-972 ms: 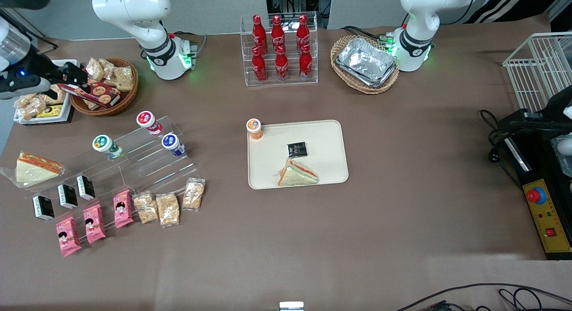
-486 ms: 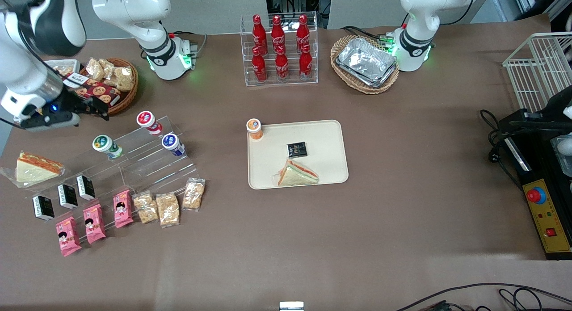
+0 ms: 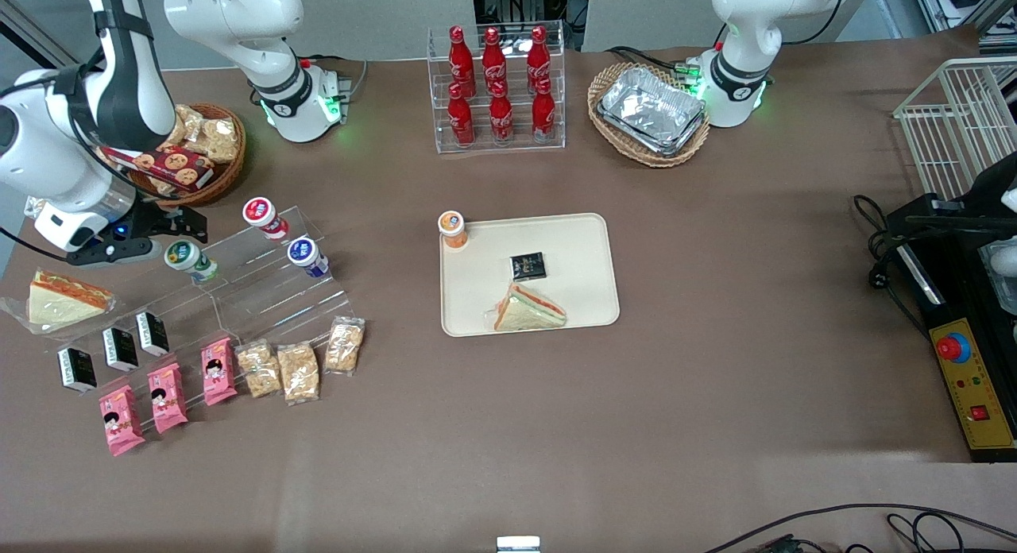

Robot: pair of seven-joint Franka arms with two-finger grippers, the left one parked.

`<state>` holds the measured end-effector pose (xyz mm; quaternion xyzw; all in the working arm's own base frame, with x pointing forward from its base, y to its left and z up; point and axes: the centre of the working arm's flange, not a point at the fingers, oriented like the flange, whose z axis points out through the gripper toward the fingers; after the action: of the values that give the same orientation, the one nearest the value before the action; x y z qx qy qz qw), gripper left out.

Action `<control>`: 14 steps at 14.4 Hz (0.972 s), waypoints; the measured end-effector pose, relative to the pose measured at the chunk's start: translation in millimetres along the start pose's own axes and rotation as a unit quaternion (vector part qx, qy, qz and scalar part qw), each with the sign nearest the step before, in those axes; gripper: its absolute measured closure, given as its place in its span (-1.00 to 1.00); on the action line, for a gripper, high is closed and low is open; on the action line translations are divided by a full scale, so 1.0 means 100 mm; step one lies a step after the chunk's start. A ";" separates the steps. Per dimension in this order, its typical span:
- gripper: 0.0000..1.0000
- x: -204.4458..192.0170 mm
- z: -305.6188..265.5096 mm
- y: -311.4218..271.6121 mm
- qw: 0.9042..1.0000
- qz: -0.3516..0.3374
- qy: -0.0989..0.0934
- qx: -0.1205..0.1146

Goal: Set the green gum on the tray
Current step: 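Move the right gripper down toward the green-lidded gum bottle on the display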

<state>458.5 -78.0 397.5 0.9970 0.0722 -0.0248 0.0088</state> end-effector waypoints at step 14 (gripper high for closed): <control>-0.66 0.10 0.38 0.02 1.000 0.000 0.006 -0.006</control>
<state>466.7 -79.2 359.0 0.9971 0.0726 -0.0183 0.0141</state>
